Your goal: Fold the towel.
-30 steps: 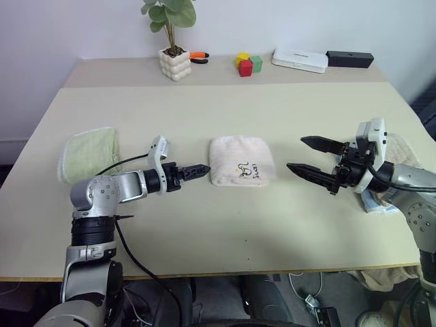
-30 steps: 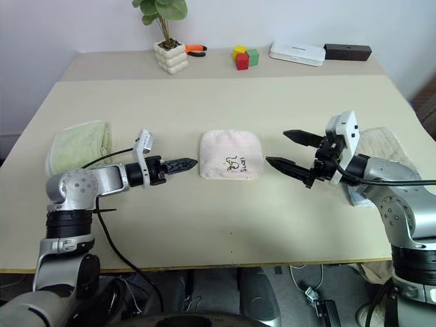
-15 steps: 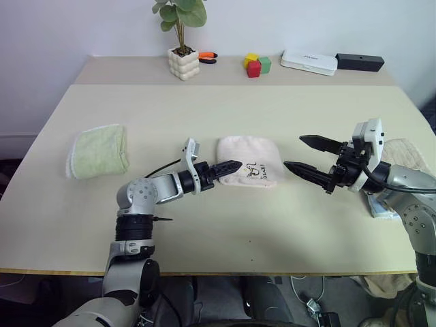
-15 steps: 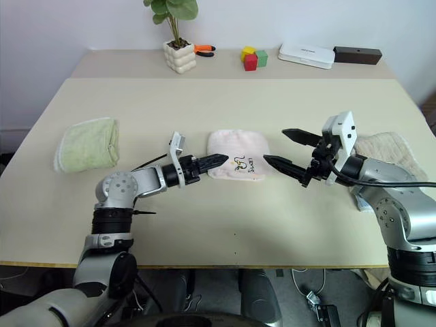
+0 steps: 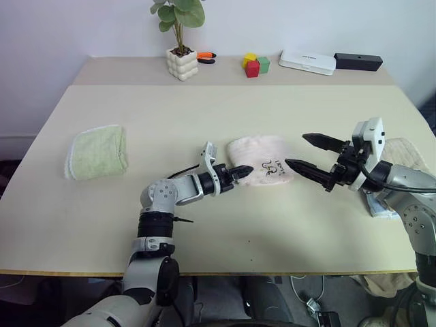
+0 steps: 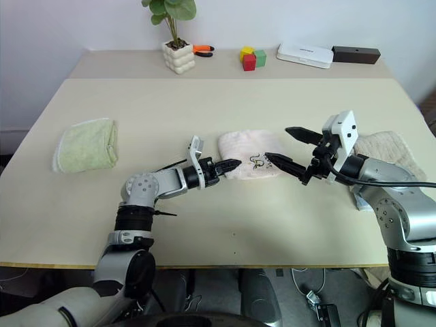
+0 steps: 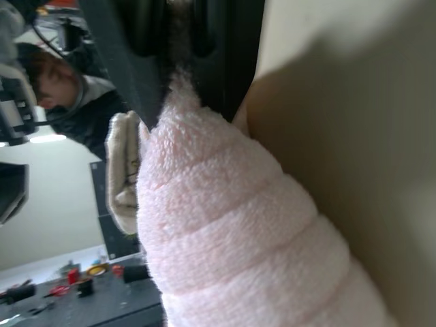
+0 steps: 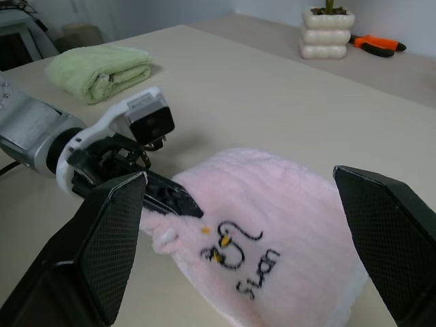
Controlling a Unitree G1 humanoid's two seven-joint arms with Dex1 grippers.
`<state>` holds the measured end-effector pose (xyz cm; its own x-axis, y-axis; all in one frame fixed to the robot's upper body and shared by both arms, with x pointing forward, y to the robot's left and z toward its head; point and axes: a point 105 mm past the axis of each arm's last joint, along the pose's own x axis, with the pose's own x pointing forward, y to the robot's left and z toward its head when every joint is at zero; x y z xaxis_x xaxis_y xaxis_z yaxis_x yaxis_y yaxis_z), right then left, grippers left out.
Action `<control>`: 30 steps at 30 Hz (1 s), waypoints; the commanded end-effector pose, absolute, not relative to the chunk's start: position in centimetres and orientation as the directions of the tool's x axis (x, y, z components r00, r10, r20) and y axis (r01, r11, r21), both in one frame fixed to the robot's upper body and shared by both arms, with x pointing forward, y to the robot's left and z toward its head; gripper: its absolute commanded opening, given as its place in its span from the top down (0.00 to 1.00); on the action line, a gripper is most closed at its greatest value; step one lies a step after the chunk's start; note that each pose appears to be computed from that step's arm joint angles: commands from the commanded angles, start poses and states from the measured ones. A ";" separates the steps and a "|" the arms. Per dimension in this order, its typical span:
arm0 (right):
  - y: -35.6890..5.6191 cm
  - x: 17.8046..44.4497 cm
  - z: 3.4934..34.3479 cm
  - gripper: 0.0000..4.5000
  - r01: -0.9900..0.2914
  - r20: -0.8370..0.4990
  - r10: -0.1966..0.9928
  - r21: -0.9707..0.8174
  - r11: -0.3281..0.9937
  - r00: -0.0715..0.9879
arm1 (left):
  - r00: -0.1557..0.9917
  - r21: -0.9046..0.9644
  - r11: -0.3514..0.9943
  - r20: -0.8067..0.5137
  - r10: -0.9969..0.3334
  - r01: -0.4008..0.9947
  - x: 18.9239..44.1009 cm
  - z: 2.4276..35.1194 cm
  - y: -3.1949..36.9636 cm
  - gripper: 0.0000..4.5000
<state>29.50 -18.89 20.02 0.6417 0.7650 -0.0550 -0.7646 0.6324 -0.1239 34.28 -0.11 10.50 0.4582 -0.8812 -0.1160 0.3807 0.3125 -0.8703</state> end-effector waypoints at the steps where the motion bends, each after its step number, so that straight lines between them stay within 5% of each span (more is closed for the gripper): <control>1: -18.6 29.2 21.3 0.00 -0.764 -0.020 0.775 -0.182 0.619 0.632 | 0.481 -0.877 0.323 -0.124 -0.868 0.357 34.6 10.2 0.1 0.99; 6: -18.7 29.1 20.9 0.00 -0.773 -0.040 0.781 -0.183 0.608 0.623 | 0.611 -0.805 0.426 -0.103 -0.785 0.412 36.7 11.5 2.0 0.99; 15: -17.9 28.8 21.0 0.00 -0.813 -0.011 0.819 -0.130 0.568 0.574 | 0.827 -0.608 0.615 0.130 -0.547 0.502 39.1 17.9 9.8 0.99; 30: -15.7 29.1 21.1 0.00 -0.879 0.004 0.885 -0.117 0.462 0.465 | 0.937 -0.374 0.882 0.299 -0.178 0.287 38.8 25.3 24.4 0.99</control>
<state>29.09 -15.70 20.28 0.4728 0.8810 -0.0174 -0.8788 0.4700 -0.0829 39.33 23.05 23.66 0.9476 -0.2149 0.2363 0.2954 0.8711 -0.3924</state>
